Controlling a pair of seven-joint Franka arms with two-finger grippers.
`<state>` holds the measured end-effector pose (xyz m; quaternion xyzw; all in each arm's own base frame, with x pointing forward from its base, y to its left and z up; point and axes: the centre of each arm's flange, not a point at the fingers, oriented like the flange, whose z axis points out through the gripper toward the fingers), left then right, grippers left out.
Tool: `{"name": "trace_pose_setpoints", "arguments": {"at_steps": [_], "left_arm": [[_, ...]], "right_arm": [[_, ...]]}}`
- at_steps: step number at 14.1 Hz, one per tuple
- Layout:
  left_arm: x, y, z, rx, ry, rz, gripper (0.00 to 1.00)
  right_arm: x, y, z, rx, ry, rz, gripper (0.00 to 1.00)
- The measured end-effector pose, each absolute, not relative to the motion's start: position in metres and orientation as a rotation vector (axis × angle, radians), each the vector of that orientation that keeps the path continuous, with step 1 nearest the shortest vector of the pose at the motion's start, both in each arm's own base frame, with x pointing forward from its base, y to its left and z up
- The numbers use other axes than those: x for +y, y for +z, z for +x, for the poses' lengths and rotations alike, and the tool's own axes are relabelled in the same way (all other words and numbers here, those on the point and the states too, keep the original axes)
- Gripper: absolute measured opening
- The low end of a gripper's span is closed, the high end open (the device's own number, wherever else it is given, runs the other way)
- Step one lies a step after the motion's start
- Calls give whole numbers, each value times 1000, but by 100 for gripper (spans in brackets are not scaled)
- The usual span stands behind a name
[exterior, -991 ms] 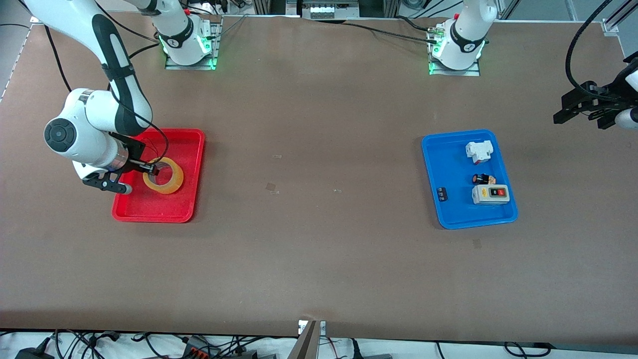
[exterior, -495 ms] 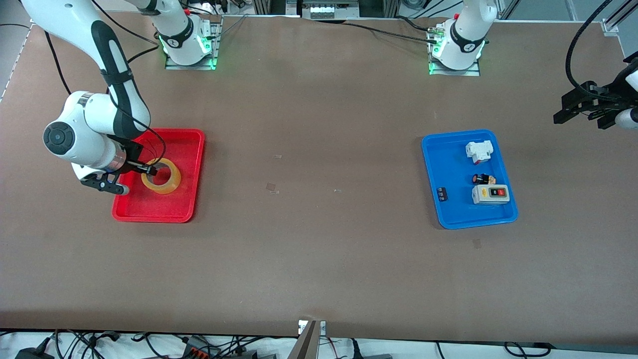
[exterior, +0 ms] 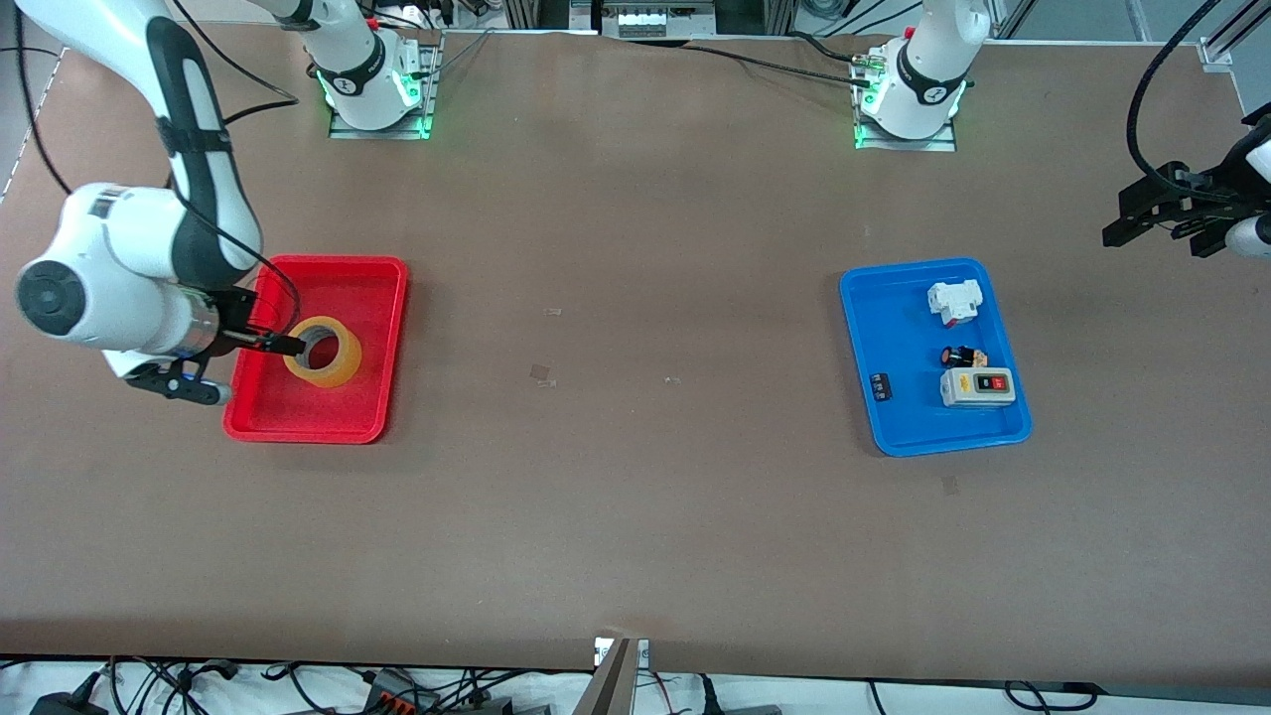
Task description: Place and move tape with both arms
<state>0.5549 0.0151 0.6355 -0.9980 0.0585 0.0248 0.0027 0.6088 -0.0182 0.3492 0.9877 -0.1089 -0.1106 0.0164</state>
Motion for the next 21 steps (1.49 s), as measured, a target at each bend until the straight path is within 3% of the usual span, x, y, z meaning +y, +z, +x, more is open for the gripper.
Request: {"name": "trace_pose_setpoints", "arguments": {"at_steps": [6,9,21], "left_arm": [[15,635,555,183,79,-3130,100],[15,635,555,183,80,-3130,100],[15,634,554,183,96,-3130,100]], "right_arm": [[2,497,644,-93,-180,3126,100],[10,535,646,-66,-123,3129,100],[-16,544,643,-26,-76,3149,100]]}}
